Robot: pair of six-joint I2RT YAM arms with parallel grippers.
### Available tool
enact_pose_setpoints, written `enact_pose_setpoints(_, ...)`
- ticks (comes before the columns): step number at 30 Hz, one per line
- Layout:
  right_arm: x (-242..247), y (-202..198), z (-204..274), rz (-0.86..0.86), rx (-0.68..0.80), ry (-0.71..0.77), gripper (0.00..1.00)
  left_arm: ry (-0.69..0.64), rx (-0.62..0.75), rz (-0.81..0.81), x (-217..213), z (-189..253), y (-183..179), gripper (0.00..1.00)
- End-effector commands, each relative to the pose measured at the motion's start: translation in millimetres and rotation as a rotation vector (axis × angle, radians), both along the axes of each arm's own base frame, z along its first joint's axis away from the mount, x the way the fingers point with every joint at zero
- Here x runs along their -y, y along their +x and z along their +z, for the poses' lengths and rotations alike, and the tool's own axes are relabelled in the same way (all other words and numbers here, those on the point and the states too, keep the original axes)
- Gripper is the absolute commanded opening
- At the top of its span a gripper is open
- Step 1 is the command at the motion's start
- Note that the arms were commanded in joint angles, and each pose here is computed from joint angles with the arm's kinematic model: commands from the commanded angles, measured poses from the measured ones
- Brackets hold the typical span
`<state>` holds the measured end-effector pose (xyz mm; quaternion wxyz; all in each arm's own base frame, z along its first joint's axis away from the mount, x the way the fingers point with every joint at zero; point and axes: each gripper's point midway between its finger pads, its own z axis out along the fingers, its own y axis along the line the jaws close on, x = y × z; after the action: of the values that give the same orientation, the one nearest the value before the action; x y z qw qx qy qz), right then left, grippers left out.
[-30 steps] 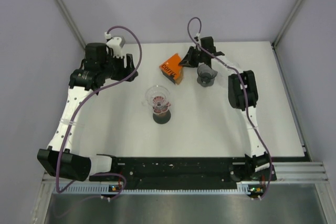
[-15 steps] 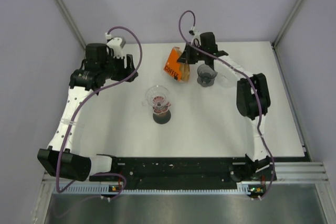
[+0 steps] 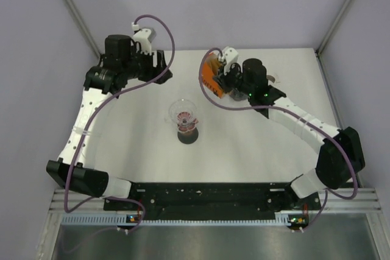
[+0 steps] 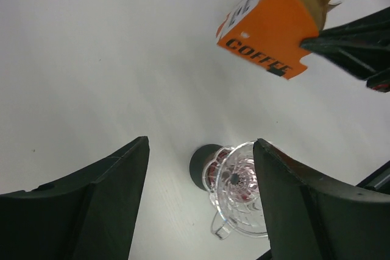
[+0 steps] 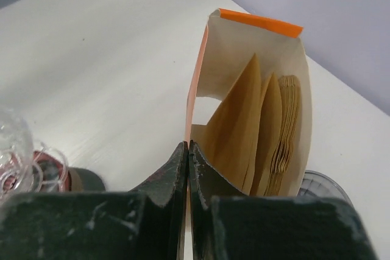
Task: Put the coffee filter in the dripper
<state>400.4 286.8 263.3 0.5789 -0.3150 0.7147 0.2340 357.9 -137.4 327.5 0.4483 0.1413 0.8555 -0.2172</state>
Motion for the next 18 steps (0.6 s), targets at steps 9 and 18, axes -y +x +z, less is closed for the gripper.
enact_pose_setpoints(9, -18, -73, 44, 0.057, 0.292, -0.104, 0.00, 0.073, 0.134, -0.168, 86, 34, -7, 0.79)
enact_pose_setpoints(18, -37, -86, 43, 0.106, 0.302, -0.112, 0.00, 0.195, 0.117, -0.077, 89, 13, 20, 0.54)
